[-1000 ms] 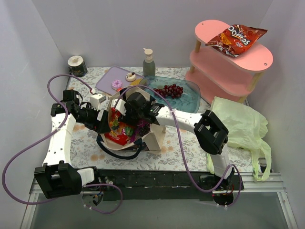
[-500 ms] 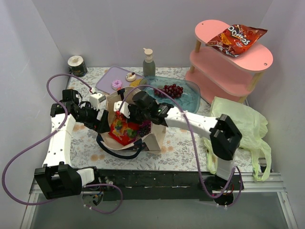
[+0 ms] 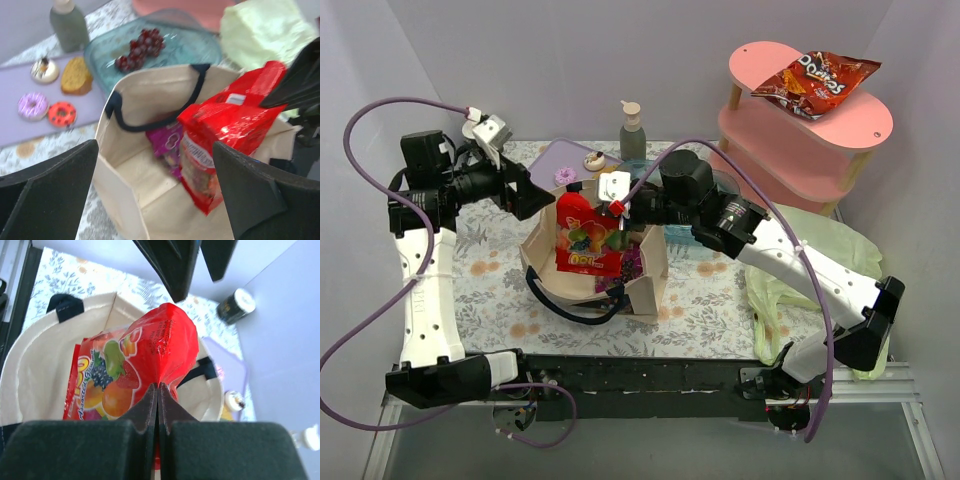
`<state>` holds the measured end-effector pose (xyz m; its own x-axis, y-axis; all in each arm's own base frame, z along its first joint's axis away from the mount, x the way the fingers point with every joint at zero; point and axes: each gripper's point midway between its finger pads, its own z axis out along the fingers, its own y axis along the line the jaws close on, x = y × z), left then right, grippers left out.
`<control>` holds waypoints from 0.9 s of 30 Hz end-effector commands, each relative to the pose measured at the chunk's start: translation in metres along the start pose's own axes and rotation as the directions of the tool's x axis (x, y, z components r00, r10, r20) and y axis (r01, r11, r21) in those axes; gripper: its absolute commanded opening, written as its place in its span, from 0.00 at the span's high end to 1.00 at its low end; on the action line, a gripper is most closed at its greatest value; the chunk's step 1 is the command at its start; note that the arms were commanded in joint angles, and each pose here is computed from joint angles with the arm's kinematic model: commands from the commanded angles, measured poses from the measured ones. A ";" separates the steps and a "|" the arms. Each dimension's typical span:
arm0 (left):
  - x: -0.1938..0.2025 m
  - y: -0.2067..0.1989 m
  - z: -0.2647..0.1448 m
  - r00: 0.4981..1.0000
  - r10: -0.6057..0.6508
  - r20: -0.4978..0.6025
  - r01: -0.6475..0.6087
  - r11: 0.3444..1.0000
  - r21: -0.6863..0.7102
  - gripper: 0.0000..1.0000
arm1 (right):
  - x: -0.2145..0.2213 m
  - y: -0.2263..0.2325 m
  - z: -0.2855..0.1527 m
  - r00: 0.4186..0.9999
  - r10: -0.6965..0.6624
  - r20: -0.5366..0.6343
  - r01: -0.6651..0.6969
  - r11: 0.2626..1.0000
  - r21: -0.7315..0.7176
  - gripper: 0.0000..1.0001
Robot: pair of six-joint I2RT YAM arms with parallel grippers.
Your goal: Untie the knot of the grocery bags and take out the mixed food
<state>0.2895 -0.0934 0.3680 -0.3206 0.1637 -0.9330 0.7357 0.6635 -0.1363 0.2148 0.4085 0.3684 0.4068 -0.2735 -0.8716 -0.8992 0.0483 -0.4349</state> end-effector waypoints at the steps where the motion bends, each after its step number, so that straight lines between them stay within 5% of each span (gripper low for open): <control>1: -0.033 -0.024 0.002 0.995 -0.030 0.098 0.012 0.985 0.172 0.02 | -0.078 -0.056 -0.029 0.970 -0.193 0.148 0.158 0.963 0.220 0.99; 16: -0.032 -0.034 0.028 0.987 -0.115 0.113 0.070 0.938 0.340 0.02 | -0.091 -0.108 -0.018 0.972 -0.189 0.141 0.130 0.928 0.351 0.99; 22: -0.032 -0.016 0.045 0.985 -0.127 0.113 0.088 0.949 0.302 0.02 | -0.107 -0.108 -0.021 0.962 -0.194 0.192 0.123 0.936 0.330 0.99; 27: -0.044 -0.023 0.048 0.982 -0.136 0.130 0.071 0.908 0.414 0.31 | -0.105 -0.105 -0.019 0.963 -0.189 0.190 0.123 0.941 0.315 0.99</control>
<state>0.3176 -0.1425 0.3808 -0.3660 -0.0095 -0.9305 0.8484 0.4076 -0.3379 0.2744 0.4232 0.4179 0.4616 -0.2804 -0.8416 -0.8264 0.2089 -0.5228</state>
